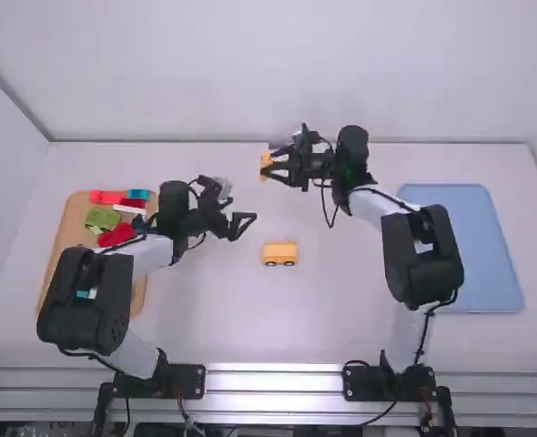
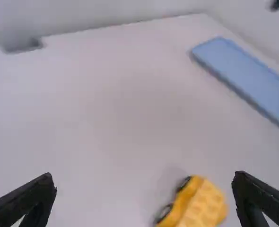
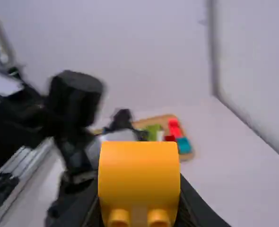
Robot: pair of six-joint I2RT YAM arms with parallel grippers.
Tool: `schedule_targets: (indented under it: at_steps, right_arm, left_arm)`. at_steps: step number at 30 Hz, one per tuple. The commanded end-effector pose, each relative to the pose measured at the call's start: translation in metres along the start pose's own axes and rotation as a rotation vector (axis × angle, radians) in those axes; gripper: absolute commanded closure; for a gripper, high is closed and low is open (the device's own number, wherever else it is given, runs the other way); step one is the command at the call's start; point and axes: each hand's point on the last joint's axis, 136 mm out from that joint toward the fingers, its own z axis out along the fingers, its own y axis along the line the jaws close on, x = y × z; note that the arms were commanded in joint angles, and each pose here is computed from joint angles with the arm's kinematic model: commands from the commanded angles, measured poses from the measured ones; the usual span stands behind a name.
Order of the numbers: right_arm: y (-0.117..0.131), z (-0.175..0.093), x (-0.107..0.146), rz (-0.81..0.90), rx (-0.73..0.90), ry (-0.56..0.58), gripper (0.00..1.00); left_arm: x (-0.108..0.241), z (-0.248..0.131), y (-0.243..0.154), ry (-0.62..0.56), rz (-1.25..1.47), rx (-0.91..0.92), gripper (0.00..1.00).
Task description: Assemble lego blocks to make yellow taxi
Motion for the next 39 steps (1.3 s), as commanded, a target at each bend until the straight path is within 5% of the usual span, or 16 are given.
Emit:
schedule_targets:
  at_steps: [1, 4, 8, 16, 22, 39]
  right_arm:
    - [-0.051, -0.004, 0.001, -0.006, 0.282, 0.0, 1.0]
    - [-0.076, -0.008, 0.033, 0.062, 0.494, 0.119, 1.0]
    - [-0.081, -0.012, 0.07, 0.084, 0.672, 0.359, 1.0]
    - [-0.031, -0.018, 0.118, 0.079, 0.616, 0.836, 1.0]
    - [0.005, -0.014, 0.126, 0.023, 0.466, 0.99, 1.0]
    - [0.05, 0.044, 0.136, -0.295, 0.304, 1.117, 1.0]
  left_arm:
    - [0.007, -0.003, 0.031, 0.037, 0.007, -0.187, 0.01]
    - [0.004, -0.006, 0.041, 0.063, -0.007, -0.245, 0.01]
    - [-0.017, -0.022, 0.057, 0.118, 0.027, -0.378, 0.01]
    - [-0.098, -0.089, 0.046, 0.049, 0.08, -0.576, 0.01]
    - [-0.119, -0.152, 0.012, -0.09, 0.132, -0.67, 0.01]
    - [-0.046, -0.243, -0.02, -0.507, 0.166, -0.874, 0.01]
